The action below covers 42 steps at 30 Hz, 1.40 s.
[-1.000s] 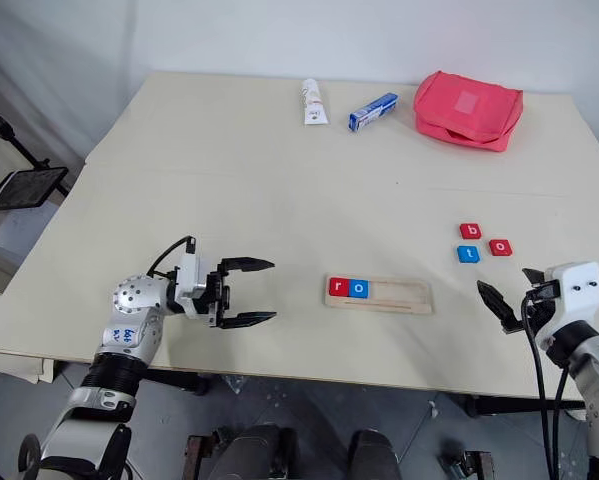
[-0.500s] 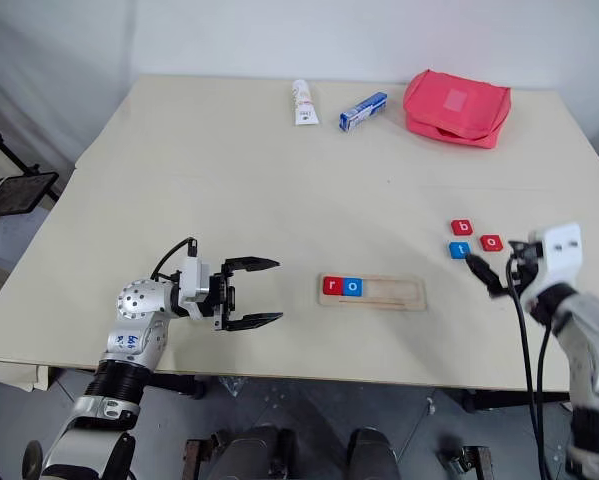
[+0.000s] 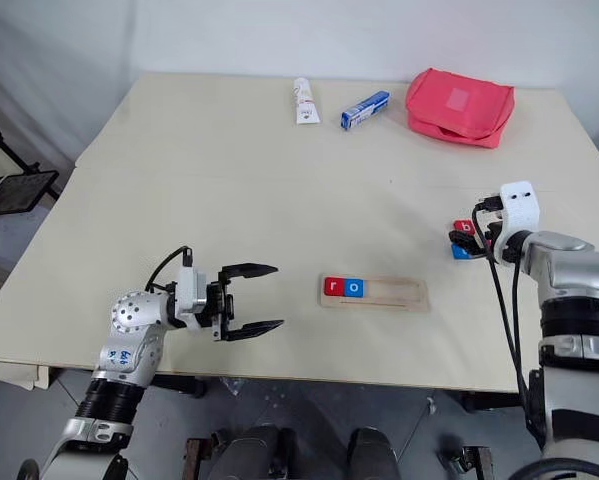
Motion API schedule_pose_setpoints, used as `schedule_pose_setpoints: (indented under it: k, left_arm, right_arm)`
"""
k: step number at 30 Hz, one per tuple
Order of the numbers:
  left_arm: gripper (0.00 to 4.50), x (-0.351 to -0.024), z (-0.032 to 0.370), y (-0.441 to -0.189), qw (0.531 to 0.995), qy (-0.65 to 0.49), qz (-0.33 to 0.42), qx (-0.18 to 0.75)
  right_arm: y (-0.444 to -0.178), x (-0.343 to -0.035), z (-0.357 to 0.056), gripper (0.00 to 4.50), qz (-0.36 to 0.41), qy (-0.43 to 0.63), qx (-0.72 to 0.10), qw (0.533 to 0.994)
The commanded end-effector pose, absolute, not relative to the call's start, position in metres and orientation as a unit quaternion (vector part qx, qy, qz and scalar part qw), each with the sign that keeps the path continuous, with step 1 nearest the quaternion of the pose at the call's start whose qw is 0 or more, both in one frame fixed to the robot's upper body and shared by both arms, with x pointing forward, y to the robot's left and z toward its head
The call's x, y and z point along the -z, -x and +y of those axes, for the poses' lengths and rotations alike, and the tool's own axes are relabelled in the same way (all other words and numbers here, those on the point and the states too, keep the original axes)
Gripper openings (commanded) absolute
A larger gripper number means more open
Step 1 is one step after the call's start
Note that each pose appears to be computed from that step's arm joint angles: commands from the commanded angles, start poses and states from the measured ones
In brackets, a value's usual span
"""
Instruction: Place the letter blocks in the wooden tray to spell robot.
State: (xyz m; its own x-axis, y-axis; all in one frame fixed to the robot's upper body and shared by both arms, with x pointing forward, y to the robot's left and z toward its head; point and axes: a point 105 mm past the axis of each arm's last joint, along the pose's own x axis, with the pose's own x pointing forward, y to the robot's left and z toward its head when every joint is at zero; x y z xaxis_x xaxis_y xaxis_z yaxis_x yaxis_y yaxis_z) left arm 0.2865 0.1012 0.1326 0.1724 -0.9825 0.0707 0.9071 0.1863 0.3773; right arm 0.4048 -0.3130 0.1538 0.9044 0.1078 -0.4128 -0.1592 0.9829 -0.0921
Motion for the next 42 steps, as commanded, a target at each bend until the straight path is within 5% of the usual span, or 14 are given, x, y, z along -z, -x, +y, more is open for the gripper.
schedule_pose_setpoints:
  k: [1, 16, 19, 26, 27, 35, 42]
  left_arm:
    - [4.48, -0.143, 0.102, -0.282, 0.755, -0.128, -0.172, 0.62]
    - [4.48, -0.144, 0.102, -0.279, 0.768, -0.127, -0.175, 0.603]
    - [4.5, -0.144, 0.102, -0.279, 0.769, -0.127, -0.175, 0.601]
    - [4.5, -0.144, 0.103, -0.279, 0.771, -0.125, -0.175, 0.6]
    - [4.5, -0.144, 0.104, -0.28, 0.771, -0.125, -0.175, 0.599]
    - [4.5, -0.137, 0.113, -0.284, 0.773, -0.125, -0.158, 0.602]
    - [4.5, -0.128, 0.122, -0.292, 0.77, -0.134, -0.143, 0.607]
  right_arm:
    - [-0.413, -0.159, -0.313, 4.5, 0.198, 0.074, -0.067, 0.975]
    - [-0.425, -0.148, -0.31, 4.5, 0.234, 0.066, -0.053, 0.969]
    - [-0.424, -0.144, -0.312, 3.92, 0.25, 0.054, -0.042, 0.966]
    - [-0.425, -0.145, -0.313, 1.54, 0.245, 0.048, -0.034, 0.968]
    - [-0.425, -0.147, -0.314, 1.46, 0.24, 0.047, -0.031, 0.969]
    - [-0.419, -0.186, -0.312, 1.46, 0.158, 0.05, -0.04, 0.985]
    - [-0.356, -0.204, -0.28, 1.46, 0.061, 0.101, -0.084, 0.99]
